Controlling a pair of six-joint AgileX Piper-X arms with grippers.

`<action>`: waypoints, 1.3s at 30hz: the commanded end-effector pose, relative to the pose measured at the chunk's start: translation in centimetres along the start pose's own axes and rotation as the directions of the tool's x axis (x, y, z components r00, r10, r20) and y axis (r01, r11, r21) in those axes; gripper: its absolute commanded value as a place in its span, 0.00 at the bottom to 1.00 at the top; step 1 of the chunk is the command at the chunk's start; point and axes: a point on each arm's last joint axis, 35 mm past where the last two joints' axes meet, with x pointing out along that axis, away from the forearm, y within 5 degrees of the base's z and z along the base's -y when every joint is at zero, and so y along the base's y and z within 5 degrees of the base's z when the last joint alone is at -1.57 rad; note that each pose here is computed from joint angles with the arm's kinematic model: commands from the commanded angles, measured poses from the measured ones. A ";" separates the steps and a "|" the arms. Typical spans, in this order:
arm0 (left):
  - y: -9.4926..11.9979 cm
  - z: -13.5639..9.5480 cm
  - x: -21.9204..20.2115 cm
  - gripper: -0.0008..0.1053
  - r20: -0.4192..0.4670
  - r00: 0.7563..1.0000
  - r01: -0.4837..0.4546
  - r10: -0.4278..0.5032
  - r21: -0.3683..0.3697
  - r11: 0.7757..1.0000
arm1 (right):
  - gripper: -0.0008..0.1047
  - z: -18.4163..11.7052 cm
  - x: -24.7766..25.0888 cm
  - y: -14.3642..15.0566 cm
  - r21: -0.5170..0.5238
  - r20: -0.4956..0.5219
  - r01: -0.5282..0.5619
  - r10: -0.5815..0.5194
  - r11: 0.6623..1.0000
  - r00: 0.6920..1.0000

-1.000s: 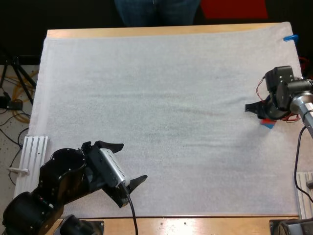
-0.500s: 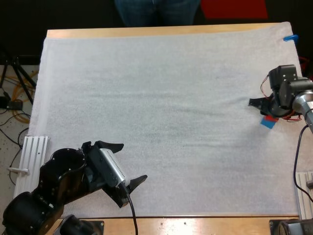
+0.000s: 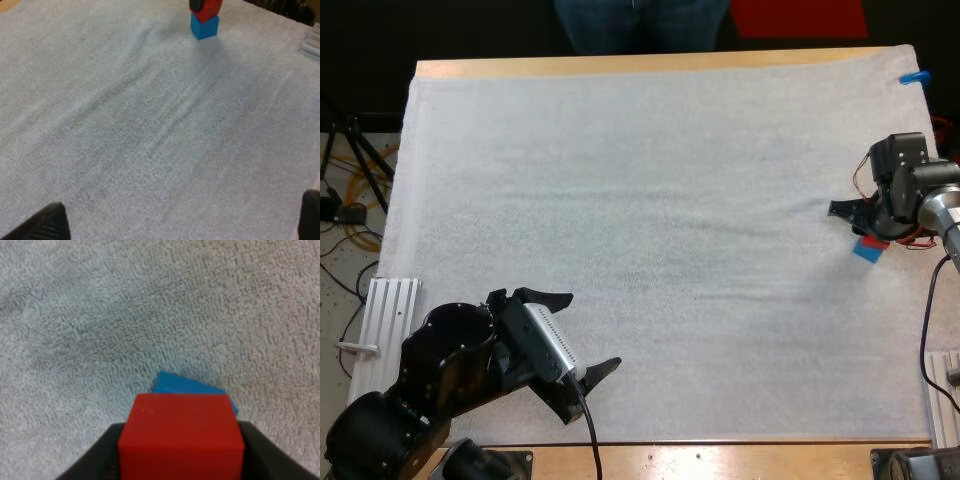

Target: Stack red cube on blue cube

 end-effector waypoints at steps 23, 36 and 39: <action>-0.1 0.1 -0.1 0.83 0.007 1.000 0.010 -0.010 0.009 1.000 | 0.74 -1.9 -10.3 -2.0 0.030 0.207 -0.006 0.000 1.000 0.978; 2.6 1.8 1.6 0.83 0.041 0.967 -0.247 0.250 -0.059 0.967 | 0.74 -4.0 -14.8 -2.8 -0.061 0.325 0.003 0.017 0.998 0.945; 4.7 2.4 1.8 0.83 0.055 0.939 -0.331 0.339 -0.127 0.935 | 0.74 -4.1 -15.2 -2.8 -0.097 0.345 0.019 0.016 0.995 0.938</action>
